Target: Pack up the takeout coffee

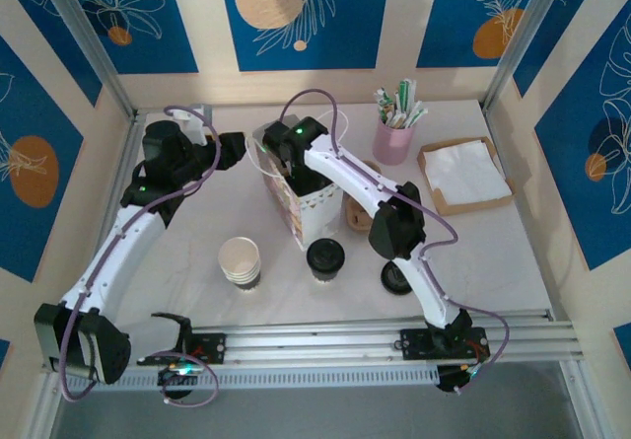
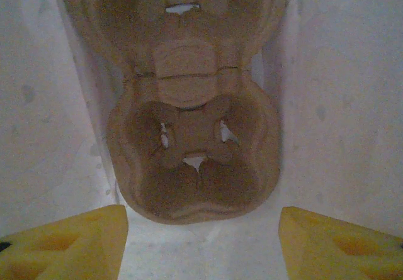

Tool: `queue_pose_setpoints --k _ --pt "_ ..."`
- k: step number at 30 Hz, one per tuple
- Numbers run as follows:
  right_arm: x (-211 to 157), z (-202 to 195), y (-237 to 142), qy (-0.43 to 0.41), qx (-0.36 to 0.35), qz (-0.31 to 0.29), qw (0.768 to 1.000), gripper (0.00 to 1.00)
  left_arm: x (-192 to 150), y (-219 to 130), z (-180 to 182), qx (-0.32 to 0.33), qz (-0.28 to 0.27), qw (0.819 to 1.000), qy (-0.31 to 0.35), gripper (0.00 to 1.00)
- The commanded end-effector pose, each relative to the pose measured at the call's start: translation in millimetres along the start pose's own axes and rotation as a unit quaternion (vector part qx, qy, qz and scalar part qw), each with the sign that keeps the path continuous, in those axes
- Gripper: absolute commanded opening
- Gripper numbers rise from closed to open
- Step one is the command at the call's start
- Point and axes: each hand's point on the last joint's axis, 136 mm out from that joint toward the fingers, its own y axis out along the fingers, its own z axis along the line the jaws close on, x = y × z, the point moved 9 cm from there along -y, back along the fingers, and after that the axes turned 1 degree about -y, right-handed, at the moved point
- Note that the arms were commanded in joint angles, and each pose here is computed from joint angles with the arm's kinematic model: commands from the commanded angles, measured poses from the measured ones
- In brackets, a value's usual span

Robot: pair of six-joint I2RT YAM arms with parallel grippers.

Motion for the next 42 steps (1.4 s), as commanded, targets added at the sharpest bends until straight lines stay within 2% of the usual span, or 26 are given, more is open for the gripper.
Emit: queue_pose_setpoints --k 1,11,42 --pt "-6.6 -3.9 -19.3 0.011 0.01 -0.012 1.0 0.67 11.1 -11.9 -4.9 0.003 -0.018 1.0 0.005 0.64" --pt "-7.7 -3.3 -20.6 0.009 0.014 -0.015 1.0 0.77 12.3 -13.2 -5.9 0.003 -0.018 1.0 0.005 0.67" --pt "-15.2 -6.0 -45.3 0.018 0.03 -0.049 0.998 0.83 11.2 -14.0 -6.0 0.001 -0.019 1.0 0.002 0.67"
